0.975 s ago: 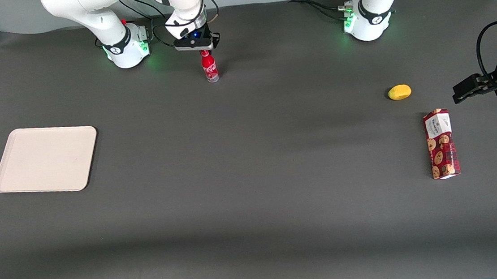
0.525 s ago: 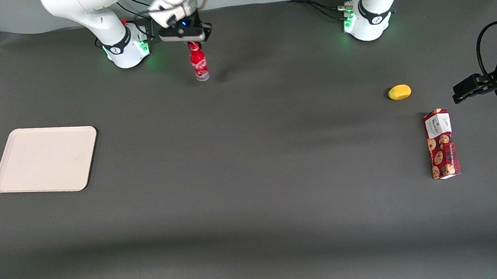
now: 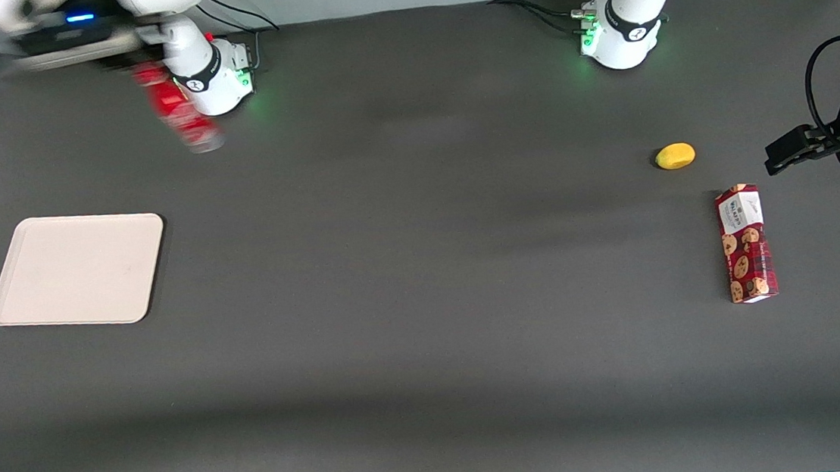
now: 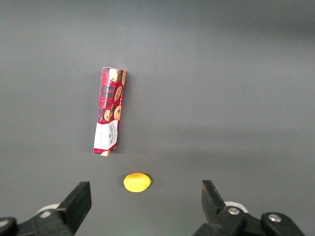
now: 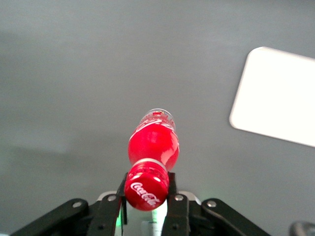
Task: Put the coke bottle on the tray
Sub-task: 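Lift the bottle and carry it toward the white tray, then lower the bottle onto the tray and open the right gripper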
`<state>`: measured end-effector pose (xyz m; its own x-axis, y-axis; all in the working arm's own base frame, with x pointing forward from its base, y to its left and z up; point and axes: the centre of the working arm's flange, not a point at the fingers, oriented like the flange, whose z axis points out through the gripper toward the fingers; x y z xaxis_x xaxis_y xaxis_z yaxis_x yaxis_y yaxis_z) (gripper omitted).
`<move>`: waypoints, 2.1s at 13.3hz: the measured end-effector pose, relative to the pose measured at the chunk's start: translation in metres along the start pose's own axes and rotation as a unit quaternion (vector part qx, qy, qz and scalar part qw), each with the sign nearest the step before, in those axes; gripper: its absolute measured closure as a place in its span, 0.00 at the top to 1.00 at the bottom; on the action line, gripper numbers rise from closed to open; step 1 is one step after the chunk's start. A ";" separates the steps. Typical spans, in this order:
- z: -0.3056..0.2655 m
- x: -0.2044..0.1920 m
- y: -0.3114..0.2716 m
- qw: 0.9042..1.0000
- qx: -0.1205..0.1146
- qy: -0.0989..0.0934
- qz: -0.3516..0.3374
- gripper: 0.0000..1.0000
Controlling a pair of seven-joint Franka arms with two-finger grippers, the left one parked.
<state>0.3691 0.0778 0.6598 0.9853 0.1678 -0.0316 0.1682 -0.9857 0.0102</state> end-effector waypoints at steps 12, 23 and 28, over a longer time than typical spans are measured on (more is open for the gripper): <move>0.248 0.019 0.421 0.988 -0.084 -0.051 -0.123 0.30; 0.340 0.000 0.469 0.986 -0.069 -0.053 -0.145 0.56; 0.287 0.031 0.454 0.984 -0.014 -0.078 -0.160 1.00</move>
<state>0.4680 -0.3690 0.3761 0.8659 0.4622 -0.1913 0.4714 -0.8819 0.0029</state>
